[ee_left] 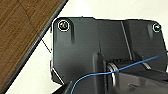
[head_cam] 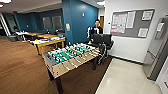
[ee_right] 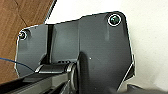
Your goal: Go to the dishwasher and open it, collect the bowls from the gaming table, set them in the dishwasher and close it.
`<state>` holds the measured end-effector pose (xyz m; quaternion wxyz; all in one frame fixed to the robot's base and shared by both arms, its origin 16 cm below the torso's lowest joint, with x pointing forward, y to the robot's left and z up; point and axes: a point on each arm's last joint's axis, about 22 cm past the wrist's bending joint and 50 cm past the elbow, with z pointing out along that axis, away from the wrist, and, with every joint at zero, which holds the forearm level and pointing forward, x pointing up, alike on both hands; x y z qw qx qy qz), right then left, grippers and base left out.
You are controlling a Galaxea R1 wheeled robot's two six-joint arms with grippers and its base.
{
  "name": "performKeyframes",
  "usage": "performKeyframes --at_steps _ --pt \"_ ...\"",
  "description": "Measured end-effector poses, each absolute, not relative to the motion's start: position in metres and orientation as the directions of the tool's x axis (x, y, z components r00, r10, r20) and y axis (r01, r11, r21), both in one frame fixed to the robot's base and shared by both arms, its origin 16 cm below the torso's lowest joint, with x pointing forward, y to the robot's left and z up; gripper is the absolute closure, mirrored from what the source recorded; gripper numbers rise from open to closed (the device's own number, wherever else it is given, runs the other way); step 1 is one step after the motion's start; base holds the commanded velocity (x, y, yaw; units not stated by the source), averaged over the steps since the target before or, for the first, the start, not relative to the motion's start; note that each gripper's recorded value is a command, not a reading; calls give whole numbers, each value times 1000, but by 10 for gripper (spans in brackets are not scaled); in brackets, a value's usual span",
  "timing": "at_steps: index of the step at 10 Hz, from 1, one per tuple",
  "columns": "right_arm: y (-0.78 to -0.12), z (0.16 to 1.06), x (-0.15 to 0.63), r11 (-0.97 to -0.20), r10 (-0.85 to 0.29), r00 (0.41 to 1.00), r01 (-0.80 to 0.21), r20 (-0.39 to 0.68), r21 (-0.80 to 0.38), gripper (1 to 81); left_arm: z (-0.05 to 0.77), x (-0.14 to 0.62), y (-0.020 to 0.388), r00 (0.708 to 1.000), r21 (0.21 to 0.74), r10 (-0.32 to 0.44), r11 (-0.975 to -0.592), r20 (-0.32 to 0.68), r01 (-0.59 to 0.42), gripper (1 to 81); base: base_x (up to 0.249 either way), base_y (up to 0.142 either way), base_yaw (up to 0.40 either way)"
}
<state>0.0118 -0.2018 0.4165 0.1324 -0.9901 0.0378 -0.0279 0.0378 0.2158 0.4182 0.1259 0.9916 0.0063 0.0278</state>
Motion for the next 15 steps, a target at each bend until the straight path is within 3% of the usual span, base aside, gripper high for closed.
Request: performKeyframes --at_steps 15 --pt "-193 417 15 -959 -81 995 -65 49 -275 10 417 32 225 999 240 20 -971 46 8 10 0 0 356"
